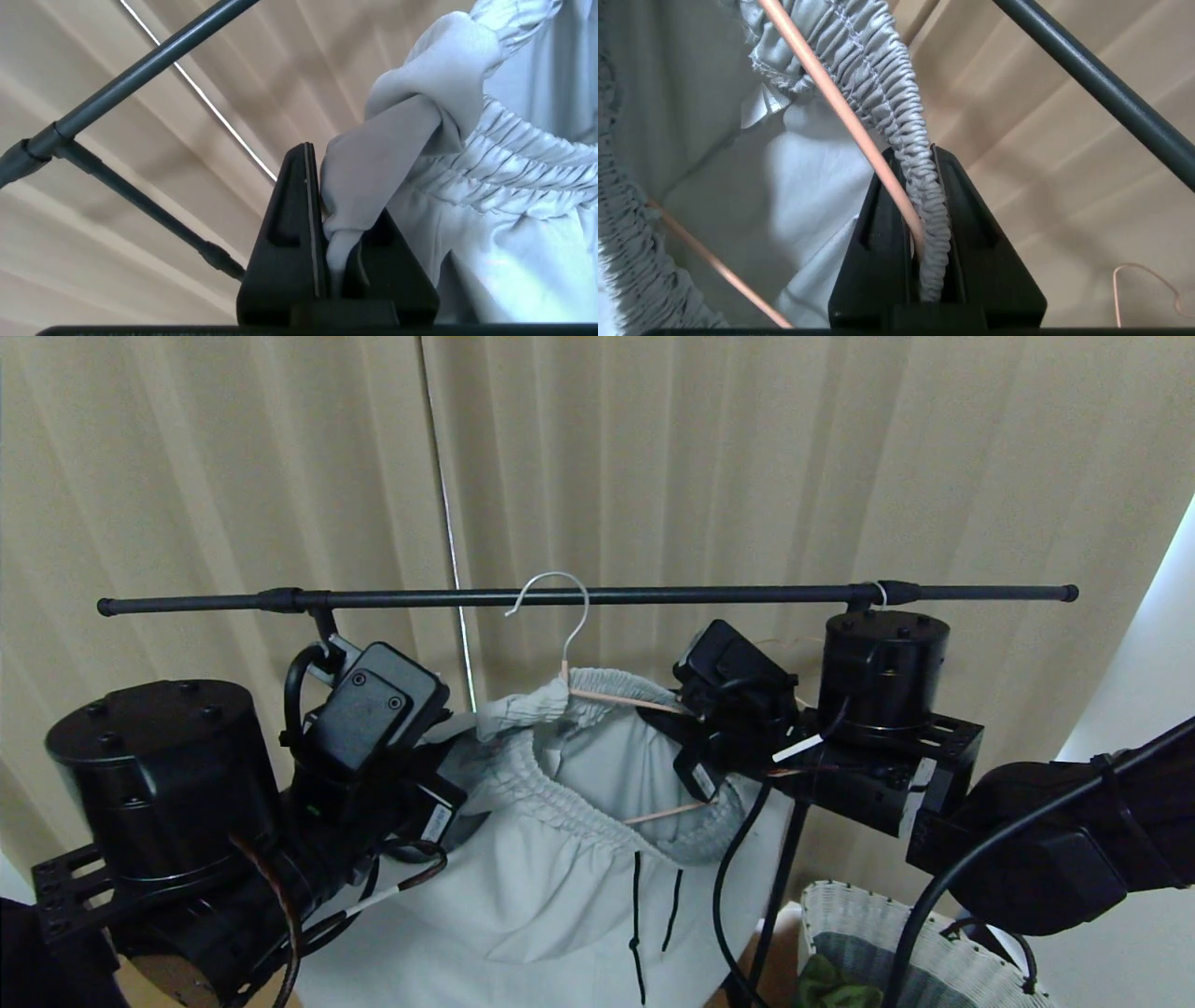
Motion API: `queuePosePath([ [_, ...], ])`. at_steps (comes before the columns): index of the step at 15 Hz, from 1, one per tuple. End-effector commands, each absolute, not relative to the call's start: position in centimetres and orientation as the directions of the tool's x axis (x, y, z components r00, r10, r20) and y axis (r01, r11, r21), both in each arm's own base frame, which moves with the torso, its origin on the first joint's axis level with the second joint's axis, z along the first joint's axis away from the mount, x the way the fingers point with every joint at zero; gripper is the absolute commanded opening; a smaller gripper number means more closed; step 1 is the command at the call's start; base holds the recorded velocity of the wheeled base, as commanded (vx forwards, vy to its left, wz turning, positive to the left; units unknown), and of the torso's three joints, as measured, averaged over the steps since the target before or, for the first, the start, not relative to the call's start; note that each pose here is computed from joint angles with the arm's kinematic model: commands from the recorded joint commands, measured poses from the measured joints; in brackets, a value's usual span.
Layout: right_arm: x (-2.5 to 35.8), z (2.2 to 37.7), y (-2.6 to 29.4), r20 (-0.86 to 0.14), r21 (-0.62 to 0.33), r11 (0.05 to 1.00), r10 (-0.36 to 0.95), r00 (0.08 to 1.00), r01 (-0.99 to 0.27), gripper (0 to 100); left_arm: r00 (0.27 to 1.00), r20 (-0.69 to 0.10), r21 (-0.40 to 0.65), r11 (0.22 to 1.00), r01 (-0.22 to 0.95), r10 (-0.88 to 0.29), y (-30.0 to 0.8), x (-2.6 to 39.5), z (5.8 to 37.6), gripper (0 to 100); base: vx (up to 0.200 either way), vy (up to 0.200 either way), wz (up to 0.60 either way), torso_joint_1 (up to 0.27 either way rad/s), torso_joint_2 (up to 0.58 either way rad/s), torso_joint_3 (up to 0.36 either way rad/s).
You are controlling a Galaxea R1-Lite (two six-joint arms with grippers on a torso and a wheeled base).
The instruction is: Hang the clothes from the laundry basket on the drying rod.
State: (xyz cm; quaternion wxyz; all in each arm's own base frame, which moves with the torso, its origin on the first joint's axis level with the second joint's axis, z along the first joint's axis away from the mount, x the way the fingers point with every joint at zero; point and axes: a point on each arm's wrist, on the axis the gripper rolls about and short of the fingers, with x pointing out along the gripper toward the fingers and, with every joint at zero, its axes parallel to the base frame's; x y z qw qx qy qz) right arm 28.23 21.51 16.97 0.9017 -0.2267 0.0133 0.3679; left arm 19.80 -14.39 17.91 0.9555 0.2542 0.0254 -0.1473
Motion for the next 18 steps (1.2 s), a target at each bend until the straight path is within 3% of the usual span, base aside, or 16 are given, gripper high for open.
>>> queuePosePath([
  [1, 28.2, 17.1, 21.5, -0.188, -0.399, 0.626, 0.658, 0.729, -0.669, 0, 0.955, -0.129, 0.48, 0.825, 0.297, -0.269, -14.4, 19.8, 17.8, 0, 0.0, 0.0, 0.0, 0.0, 0.0, 0.0],
  [3, 28.1, 17.1, 21.4, -0.188, -0.4, 0.627, 0.657, 0.73, -0.668, 0, 0.955, -0.129, 0.479, 0.826, 0.297, -0.269, -14.3, 19.7, 17.7, 0, 0.0, 0.0, 0.0, 0.0, 0.0, 0.0],
  [4, 28.1, 17.1, 21.4, -0.187, -0.4, 0.628, 0.658, 0.73, -0.668, 0, 0.955, -0.129, 0.479, 0.826, 0.297, -0.269, -14.3, 19.7, 17.8, 100, 0.0, 0.0, 0.0, 0.0, 0.0, 0.0],
  [6, 27.9, 17.5, 21.2, -0.179, -0.404, 0.635, 0.65, 0.738, -0.658, 0, 0.954, -0.129, 0.476, 0.827, 0.298, -0.27, -14.2, 19.6, 17.7, 100, 0.0, 0.0, 0.0, 0.0, 0.0, 0.0],
  [10, 27.3, 18.7, 17.8, -0.16, -0.407, 0.686, 0.596, 0.787, -0.603, 0, 0.927, -0.126, 0.425, 0.825, 0.372, -0.353, -11.6, 16.3, 17.3, 100, 0.0, 0.0, 0.0, 0.0, 0.0, 0.0],
  [13, 26.6, 19.6, 15.5, -0.136, -0.409, 0.722, 0.556, 0.82, -0.558, 0, 0.937, -0.125, 0.407, 0.845, 0.347, -0.325, -9.4, 14.4, 16.7, 100, 0.0, 0.0, 0.0, 0.0, 0.0, 0.0],
  [18, 25.2, 21.8, 14.5, -0.066, -0.415, 0.735, 0.565, 0.823, -0.537, 0, 0.933, -0.218, 0.346, 0.871, 0.348, -0.286, -7.5, 14.7, 14.5, 100, 0.0, 0.0, 0.0, 0.0, 0.0, 0.0],
])
